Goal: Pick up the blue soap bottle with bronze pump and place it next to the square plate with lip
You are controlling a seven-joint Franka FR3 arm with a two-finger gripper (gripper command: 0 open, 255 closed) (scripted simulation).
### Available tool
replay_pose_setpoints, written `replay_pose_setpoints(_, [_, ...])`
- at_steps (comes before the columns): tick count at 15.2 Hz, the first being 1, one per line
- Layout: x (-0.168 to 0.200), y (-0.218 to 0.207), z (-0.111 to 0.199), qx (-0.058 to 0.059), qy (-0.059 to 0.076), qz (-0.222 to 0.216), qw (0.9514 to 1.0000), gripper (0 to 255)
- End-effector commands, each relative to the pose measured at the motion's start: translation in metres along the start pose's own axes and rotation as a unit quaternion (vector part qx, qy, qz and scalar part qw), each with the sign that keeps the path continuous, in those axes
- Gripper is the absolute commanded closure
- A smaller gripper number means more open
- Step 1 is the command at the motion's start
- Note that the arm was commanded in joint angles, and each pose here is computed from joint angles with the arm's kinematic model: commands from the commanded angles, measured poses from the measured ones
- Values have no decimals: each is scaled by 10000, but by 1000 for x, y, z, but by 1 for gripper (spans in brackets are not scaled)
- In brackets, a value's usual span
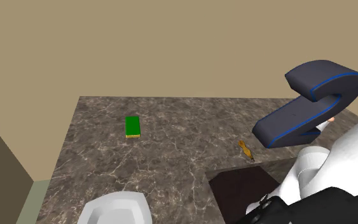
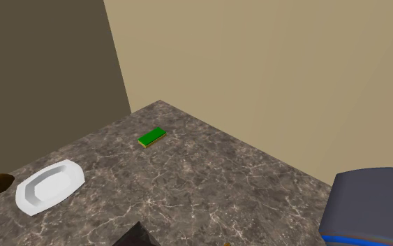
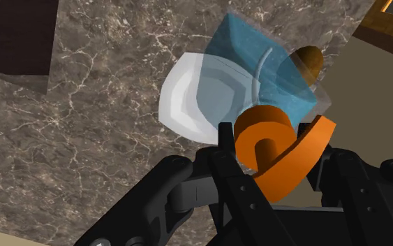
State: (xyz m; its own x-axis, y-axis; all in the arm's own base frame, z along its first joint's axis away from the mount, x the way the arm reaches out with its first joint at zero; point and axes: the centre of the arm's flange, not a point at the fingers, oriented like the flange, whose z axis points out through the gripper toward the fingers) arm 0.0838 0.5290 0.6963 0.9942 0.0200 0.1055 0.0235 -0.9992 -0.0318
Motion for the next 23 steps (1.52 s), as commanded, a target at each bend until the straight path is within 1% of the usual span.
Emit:
replay_pose_setpoints(1, [-1, 1, 10, 6, 0, 5, 10000, 255])
replay_pose_setpoints(23, [-13, 5, 125, 6, 0, 5, 10000, 255])
